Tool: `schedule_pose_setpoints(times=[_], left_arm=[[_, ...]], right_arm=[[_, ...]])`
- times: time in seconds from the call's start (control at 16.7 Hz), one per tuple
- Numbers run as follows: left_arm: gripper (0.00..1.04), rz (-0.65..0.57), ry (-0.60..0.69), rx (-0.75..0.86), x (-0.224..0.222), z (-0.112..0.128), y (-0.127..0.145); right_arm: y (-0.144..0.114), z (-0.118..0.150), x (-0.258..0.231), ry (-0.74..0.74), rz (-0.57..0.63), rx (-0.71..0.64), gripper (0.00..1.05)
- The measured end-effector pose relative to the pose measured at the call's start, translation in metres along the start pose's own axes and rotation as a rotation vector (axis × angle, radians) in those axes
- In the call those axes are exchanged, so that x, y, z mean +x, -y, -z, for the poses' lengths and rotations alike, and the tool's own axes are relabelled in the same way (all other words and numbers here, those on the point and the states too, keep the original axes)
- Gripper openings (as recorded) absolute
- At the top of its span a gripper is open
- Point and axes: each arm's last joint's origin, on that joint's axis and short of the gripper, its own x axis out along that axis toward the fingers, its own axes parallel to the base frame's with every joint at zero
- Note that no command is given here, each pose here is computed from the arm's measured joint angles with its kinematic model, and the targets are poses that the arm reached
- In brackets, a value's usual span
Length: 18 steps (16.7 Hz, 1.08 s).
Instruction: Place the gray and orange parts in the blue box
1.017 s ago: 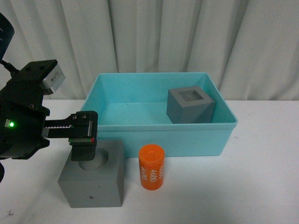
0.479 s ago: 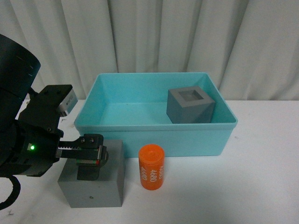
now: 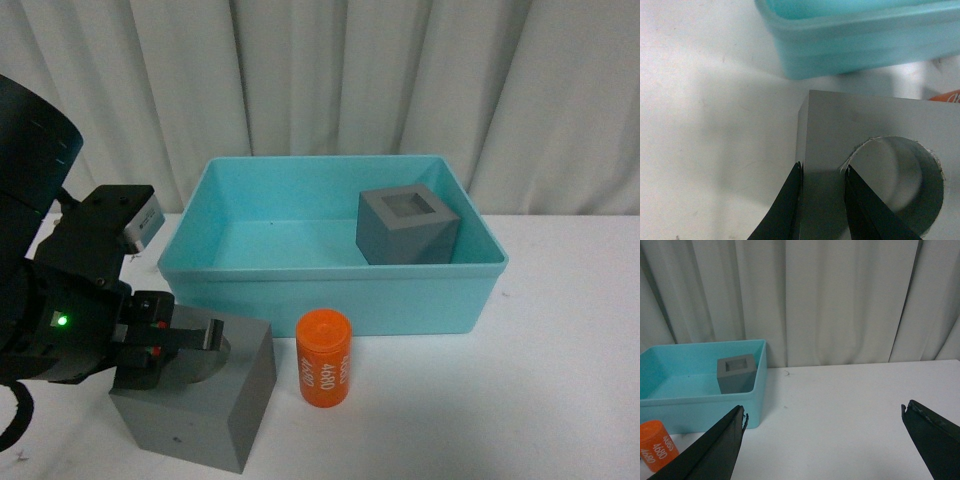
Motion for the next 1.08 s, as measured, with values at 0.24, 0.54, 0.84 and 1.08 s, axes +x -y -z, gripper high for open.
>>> schedule_pose_setpoints(times=[0.24, 0.54, 0.84, 1.08], left_arm=[[0.19, -0.031, 0.023, 0.003, -0.029, -0.006, -0.022], [0.19, -0.030, 0.076, -0.010, -0.061, -0.019, -0.037], [0.19, 0.061, 0.265, 0.044, -0.120, -0.075, -0.016], [0.19, 0.099, 0.337, 0.124, -0.128, -0.122, 0.031]], right_arm=[[0.000, 0.000, 0.000, 0.000, 0.000, 0.000, 0.98], [0.000, 0.000, 0.000, 0.000, 0.000, 0.000, 0.98], [0.000, 0.000, 0.000, 0.000, 0.000, 0.000, 0.98], [0.000, 0.000, 0.000, 0.000, 0.000, 0.000, 0.98]])
